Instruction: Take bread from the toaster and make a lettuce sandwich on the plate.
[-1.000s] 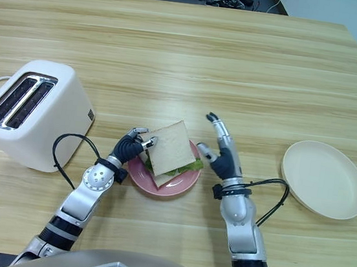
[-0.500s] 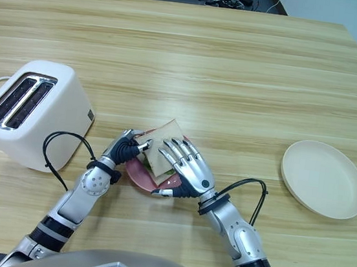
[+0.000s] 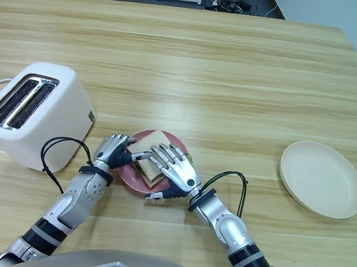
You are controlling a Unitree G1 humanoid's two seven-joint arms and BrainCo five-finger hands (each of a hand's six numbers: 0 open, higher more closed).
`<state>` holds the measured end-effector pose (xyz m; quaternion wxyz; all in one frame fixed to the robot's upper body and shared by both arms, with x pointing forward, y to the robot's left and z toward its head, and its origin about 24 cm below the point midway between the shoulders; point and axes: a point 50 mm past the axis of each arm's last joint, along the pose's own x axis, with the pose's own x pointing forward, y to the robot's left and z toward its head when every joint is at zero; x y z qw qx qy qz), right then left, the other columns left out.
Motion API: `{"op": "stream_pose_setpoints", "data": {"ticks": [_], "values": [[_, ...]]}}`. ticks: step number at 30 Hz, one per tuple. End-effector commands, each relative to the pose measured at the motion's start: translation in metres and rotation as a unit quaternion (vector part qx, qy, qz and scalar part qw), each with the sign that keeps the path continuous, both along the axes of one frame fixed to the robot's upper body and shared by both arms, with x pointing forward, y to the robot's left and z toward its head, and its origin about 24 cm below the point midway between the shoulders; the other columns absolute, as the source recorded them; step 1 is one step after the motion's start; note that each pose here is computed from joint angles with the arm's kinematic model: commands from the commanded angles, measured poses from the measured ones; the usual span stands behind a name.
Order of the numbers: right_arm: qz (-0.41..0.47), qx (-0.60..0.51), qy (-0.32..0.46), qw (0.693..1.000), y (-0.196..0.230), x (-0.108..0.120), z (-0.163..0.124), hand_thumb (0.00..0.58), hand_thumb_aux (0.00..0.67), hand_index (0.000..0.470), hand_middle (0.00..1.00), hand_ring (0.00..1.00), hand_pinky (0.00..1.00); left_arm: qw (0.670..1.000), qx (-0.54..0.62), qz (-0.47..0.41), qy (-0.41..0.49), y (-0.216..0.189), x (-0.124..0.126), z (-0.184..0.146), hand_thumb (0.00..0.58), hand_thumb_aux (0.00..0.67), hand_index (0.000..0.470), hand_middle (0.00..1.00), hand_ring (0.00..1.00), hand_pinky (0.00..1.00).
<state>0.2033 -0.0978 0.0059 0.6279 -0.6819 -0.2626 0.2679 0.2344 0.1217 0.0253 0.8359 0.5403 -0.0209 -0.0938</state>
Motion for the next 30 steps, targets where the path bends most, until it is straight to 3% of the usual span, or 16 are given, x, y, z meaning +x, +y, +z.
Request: {"op": "stream_pose_setpoints", "data": {"ticks": [1,5,9,13,16,20,21,22,23,24,25,27,30], "values": [[0.018,-0.162,0.183,0.97,-0.024,-0.049,-0.068,0.0,0.0,0.0,0.0,0.0,0.0,0.987,0.048,0.045,-0.148,0.005,0.004,0.038,0.0,0.0,0.0,0.0,0.0,0.0],[0.009,-0.166,0.189,0.968,-0.03,-0.048,-0.069,0.0,0.0,0.0,0.0,0.0,0.0,0.957,-0.008,0.056,-0.284,0.01,-0.007,0.08,0.0,0.0,0.0,0.0,0.0,0.0],[-0.01,-0.099,0.158,0.982,-0.032,-0.033,-0.05,0.0,0.0,0.0,0.0,0.0,0.0,0.966,-0.173,0.049,-0.185,0.015,-0.013,0.066,0.0,0.0,0.0,0.0,0.0,0.0],[-0.005,0.118,0.007,0.993,-0.017,-0.004,0.017,0.0,0.0,0.0,0.0,0.0,0.0,0.955,-0.277,0.062,-0.089,0.021,-0.019,0.035,0.0,0.0,0.0,0.0,0.0,0.0],[-0.007,0.306,-0.091,0.948,-0.007,0.004,0.069,0.0,0.0,0.0,0.0,0.0,0.0,0.929,-0.359,0.078,-0.045,0.025,-0.016,0.019,0.0,0.0,0.0,0.0,0.0,0.0],[-0.005,0.454,-0.083,0.887,-0.018,0.001,0.099,0.0,0.0,0.0,0.0,0.0,0.0,0.933,-0.348,0.07,-0.061,0.033,-0.018,0.018,0.0,0.0,0.0,0.0,0.0,0.0],[-0.012,0.472,-0.071,0.879,-0.024,0.0,0.104,0.0,0.0,0.0,0.0,0.0,0.0,0.931,-0.352,0.067,-0.064,0.038,-0.018,0.02,0.108,0.066,0.046,0.69,0.69,0.69],[-0.021,0.481,-0.061,0.874,-0.032,-0.002,0.108,0.0,0.0,0.0,0.0,0.0,0.0,0.932,-0.351,0.058,-0.068,0.043,-0.019,0.024,0.508,0.434,0.304,1.0,1.0,1.0],[-0.027,0.473,-0.032,0.88,-0.042,-0.004,0.11,0.0,0.0,0.0,0.0,0.0,0.0,0.936,-0.344,0.035,-0.063,0.048,-0.022,0.027,0.58,0.67,0.47,1.0,1.0,1.0],[-0.034,0.448,0.02,0.893,-0.054,-0.008,0.109,0.478,0.389,0.273,1.0,1.0,1.0,0.942,-0.333,0.0,-0.044,0.052,-0.028,0.031,0.58,0.67,0.47,1.0,1.0,1.0],[-0.032,0.406,0.084,0.91,-0.066,-0.015,0.105,0.58,0.67,0.47,1.0,1.0,1.0,0.95,-0.308,-0.048,-0.007,0.055,-0.037,0.033,0.58,0.67,0.47,1.0,1.0,1.0],[-0.038,0.274,0.221,0.935,-0.097,-0.043,0.093,0.58,0.67,0.47,1.0,1.0,1.0,0.96,-0.212,-0.145,0.115,0.065,-0.067,0.027,0.58,0.67,0.47,1.0,1.0,1.0],[-0.077,0.149,0.349,0.922,-0.131,-0.07,0.083,0.58,0.67,0.47,1.0,1.0,1.0,0.954,-0.135,-0.144,0.226,0.086,-0.099,0.021,0.58,0.67,0.47,1.0,1.0,1.0]]}}
